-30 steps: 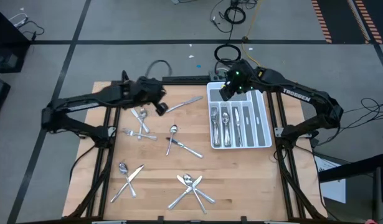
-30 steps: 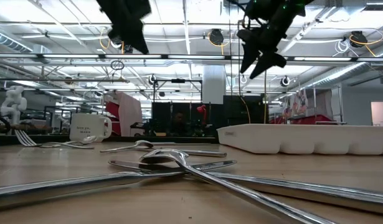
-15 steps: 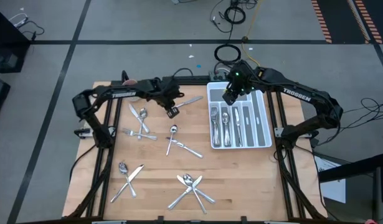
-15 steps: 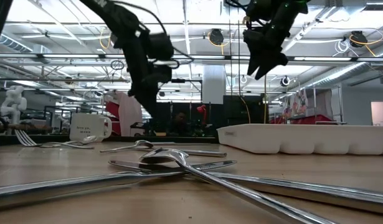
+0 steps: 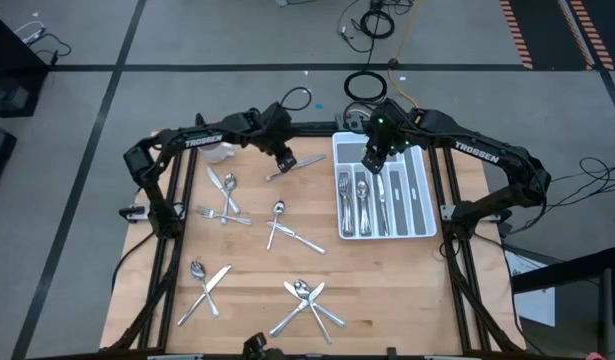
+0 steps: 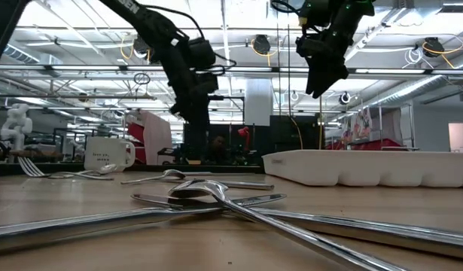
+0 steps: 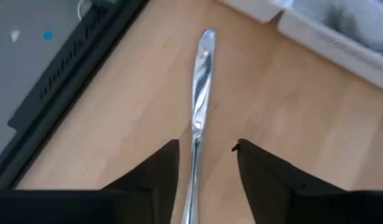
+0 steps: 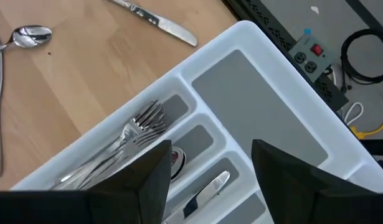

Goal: Sort silverware
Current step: Put the silver table knife into the silverware tray

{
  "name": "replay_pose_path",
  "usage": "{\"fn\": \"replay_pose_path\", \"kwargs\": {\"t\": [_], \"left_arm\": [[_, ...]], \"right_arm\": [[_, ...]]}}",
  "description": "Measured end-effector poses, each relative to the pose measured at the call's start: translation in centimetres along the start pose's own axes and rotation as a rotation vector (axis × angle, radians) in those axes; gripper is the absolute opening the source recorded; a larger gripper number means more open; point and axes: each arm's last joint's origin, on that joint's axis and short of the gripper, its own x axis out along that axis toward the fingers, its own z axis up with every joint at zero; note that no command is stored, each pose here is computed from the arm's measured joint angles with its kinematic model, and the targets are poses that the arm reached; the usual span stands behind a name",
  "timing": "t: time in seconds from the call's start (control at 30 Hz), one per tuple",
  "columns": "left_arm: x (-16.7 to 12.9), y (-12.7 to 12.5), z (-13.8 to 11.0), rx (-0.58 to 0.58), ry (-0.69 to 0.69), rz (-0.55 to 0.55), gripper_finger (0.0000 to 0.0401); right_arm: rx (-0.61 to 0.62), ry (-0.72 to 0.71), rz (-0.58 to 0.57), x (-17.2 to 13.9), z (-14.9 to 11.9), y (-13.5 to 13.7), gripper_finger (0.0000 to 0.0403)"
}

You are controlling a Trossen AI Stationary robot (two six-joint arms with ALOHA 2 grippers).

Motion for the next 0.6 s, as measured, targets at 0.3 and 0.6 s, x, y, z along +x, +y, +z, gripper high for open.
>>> {"fn": "replay_pose_path", "kwargs": {"t": [0.3,0.6], "left_arm": [[4.2,1.3,1.2,0.005,0.231,-0.022,0.0194],[7.6,1.7,1.6,0.043,0.341,-0.046,0.0194]], "right_arm": [[-0.059,0.038,-0.005,0.0,-0.4,-0.1,0.0212],[-0.060,0.083,-0.031,0.0,-0.8,-0.4,0.0212]]}}
